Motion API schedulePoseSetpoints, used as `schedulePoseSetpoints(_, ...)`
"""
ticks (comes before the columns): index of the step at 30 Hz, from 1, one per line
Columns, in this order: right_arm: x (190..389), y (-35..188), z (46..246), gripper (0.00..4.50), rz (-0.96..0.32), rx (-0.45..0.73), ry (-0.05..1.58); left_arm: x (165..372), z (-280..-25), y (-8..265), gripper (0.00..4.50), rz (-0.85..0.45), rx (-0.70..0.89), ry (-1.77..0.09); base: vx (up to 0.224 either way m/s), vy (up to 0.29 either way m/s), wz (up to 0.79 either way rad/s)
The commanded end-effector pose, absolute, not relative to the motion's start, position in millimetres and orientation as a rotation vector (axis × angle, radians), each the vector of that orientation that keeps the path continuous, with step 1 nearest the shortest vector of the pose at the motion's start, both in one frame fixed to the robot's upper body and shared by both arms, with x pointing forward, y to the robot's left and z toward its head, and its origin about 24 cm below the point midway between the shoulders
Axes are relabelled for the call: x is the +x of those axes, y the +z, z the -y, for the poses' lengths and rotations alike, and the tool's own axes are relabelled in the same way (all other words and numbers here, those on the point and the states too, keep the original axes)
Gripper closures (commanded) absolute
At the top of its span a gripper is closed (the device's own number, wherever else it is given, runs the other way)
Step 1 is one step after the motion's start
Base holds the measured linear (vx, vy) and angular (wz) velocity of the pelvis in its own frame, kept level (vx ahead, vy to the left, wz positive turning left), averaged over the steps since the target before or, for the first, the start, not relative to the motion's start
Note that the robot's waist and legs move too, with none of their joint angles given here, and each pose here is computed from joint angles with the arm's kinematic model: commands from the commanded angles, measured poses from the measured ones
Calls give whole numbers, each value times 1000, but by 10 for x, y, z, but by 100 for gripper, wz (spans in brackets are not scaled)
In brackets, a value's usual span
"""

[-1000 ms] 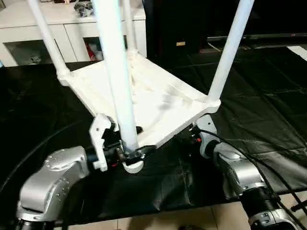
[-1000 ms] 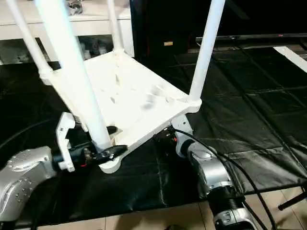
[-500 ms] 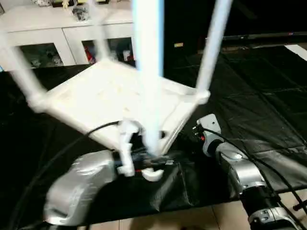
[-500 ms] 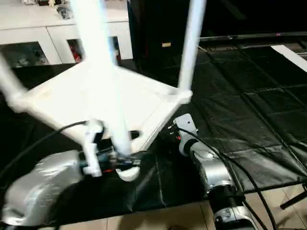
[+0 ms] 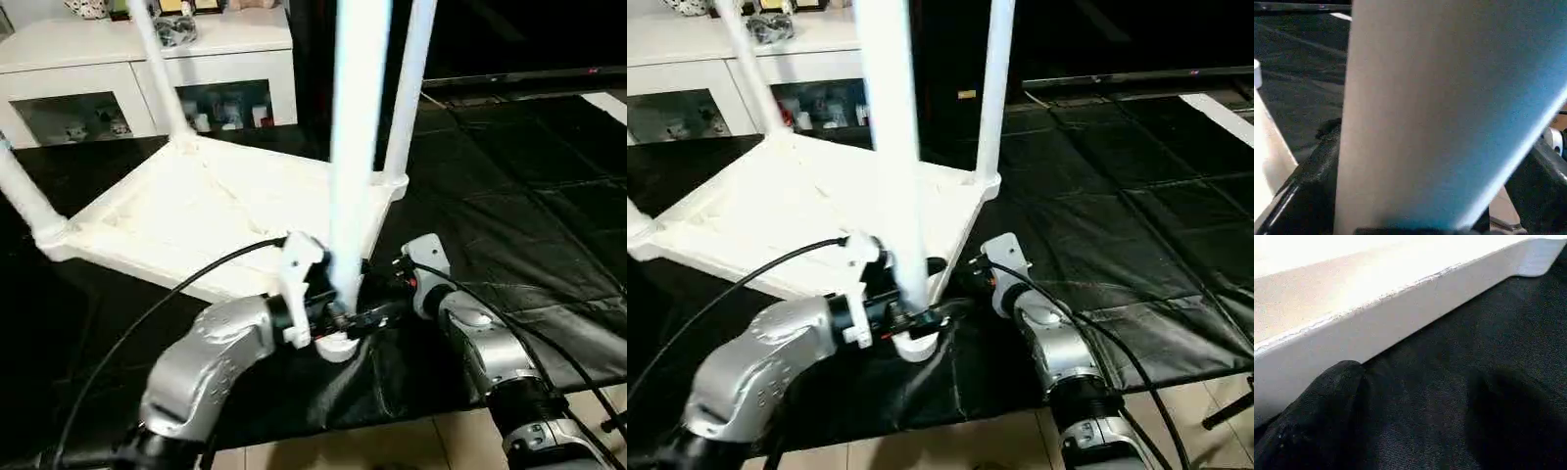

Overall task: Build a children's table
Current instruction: Rotate table base

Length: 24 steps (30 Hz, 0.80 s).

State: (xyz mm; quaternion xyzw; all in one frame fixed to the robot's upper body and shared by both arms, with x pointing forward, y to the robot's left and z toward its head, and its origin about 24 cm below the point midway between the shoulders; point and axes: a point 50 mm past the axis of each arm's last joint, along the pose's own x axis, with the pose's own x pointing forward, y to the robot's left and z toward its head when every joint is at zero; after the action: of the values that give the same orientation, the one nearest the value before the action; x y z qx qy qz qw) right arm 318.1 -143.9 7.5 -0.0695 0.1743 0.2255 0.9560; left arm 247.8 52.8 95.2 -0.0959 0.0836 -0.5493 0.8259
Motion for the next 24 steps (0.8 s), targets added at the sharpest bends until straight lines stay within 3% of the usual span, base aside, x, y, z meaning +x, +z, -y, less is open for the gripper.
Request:
schedulePoseSetpoints(1,3159,28,1204,0,-372,-131,549,2428,-318,996,4,-166,-195,-1252,0,0,0)
schedulePoseSetpoints(10,3241,48,1097,0,-359,-133,547,2529,-200,1032,4,-130,-179,-1254,0,0,0)
schedulePoseSetpoints(24,3348,69,1086,0,-359,-147,526,2652,-128,1098,4,-52,-190,-1199,0,0,0)
